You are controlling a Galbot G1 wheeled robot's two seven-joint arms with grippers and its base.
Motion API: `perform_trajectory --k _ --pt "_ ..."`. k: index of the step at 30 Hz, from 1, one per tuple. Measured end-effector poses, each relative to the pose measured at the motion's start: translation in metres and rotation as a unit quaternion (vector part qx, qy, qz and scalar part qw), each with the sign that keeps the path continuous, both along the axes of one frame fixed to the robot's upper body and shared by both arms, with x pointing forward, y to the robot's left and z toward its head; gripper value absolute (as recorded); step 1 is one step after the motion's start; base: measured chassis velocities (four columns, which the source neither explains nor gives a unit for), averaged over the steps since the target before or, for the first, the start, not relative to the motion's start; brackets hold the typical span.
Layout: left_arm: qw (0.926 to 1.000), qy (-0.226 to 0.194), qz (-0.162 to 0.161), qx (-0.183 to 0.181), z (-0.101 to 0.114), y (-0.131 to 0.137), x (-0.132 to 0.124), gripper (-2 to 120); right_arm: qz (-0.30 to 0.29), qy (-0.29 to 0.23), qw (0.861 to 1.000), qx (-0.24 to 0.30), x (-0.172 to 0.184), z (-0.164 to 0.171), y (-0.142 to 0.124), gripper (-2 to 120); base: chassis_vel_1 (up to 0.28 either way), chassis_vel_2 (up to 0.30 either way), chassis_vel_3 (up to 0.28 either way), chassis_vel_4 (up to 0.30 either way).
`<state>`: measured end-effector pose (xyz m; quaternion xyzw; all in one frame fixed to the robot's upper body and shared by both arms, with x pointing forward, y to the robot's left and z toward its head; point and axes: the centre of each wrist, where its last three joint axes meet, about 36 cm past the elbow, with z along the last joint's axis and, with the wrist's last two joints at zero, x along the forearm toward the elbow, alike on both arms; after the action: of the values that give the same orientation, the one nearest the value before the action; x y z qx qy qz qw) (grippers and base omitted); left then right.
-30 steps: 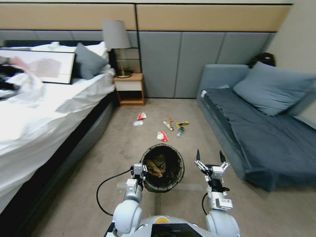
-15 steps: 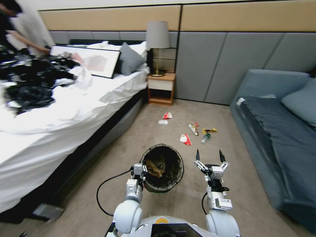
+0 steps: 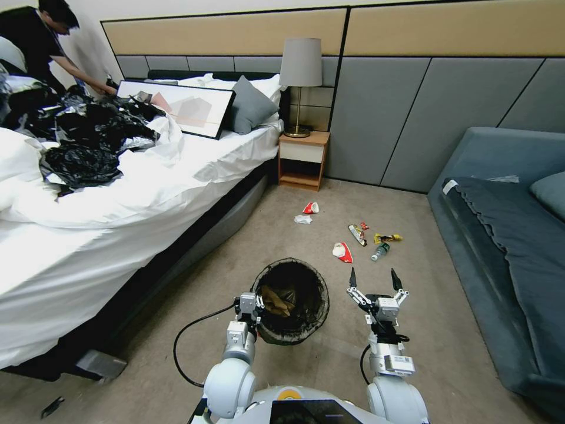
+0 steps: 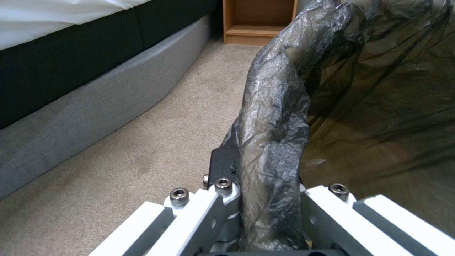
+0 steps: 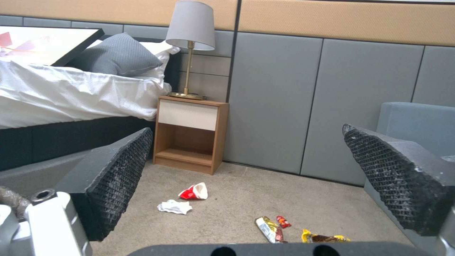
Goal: Pick up the trash bin, then pick up the garbage from the floor and place it into the trash bin.
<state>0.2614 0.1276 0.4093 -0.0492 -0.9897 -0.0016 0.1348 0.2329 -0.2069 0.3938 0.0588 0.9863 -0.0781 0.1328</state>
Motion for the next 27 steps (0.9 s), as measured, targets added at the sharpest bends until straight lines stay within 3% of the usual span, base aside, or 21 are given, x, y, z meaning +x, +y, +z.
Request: perform_trajectory --k 27 --pt "1.0 -0.002 -0.003 0.001 0.0003 -0.0014 0.0003 1 -0.003 -0.001 1.0 0.001 0.0 0.0014 -0.0008 100 -0.001 0.001 0.002 -0.001"
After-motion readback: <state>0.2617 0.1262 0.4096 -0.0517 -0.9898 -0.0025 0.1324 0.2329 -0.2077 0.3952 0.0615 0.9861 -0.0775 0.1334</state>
